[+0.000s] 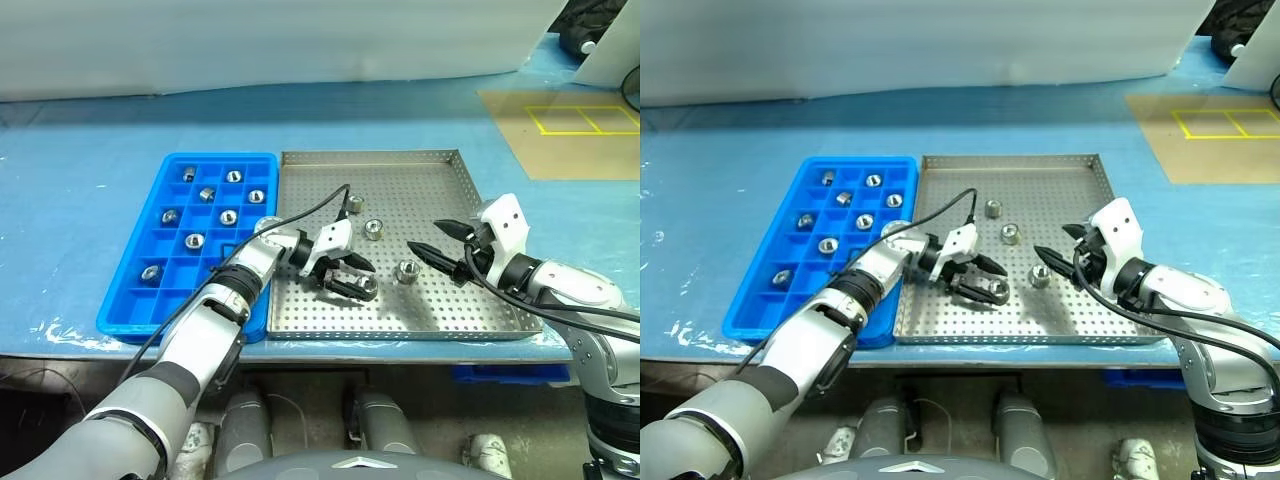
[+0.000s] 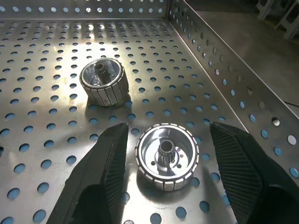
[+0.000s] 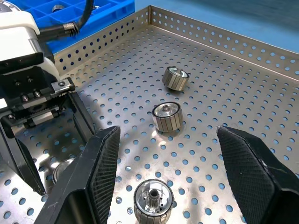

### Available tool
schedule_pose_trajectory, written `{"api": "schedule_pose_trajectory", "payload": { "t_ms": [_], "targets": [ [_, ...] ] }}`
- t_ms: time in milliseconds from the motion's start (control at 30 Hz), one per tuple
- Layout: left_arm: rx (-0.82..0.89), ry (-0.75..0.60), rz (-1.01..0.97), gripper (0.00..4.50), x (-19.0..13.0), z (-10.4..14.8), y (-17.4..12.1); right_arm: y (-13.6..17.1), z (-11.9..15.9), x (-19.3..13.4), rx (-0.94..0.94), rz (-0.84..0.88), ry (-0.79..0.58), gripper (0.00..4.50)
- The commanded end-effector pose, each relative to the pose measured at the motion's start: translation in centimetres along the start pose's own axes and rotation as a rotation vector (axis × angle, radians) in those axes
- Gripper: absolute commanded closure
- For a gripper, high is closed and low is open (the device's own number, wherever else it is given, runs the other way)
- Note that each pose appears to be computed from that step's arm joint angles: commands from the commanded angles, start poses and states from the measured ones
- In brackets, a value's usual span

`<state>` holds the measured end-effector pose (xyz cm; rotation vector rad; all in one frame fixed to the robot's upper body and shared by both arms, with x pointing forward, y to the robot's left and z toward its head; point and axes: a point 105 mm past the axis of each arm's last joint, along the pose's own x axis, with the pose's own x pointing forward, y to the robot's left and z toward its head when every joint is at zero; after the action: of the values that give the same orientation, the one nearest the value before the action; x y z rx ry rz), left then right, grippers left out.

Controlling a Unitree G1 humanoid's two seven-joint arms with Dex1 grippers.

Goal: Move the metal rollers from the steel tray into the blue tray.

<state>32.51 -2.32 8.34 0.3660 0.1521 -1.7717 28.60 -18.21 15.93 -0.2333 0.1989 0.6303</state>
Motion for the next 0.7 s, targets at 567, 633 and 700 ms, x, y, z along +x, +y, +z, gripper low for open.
{"api": "schedule_pose_trajectory", "payload": {
  "t_ms": [567,633,700],
  "targets": [
    [0.011,0.042,0.026,0.02,1.6,-1.5,-0.5,0.0,0.7,-0.4,-0.037,-0.018,-0.014,1.10],
    [0.010,0.087,0.044,0.02,1.8,-2.2,-0.4,0.1,0.7,-0.4,-0.036,-0.018,-0.014,1.10],
    [0.027,0.115,0.040,0.02,1.7,-2.6,-0.5,0.1,0.7,-0.4,-0.034,-0.019,-0.015,1.10]
  ]
}}
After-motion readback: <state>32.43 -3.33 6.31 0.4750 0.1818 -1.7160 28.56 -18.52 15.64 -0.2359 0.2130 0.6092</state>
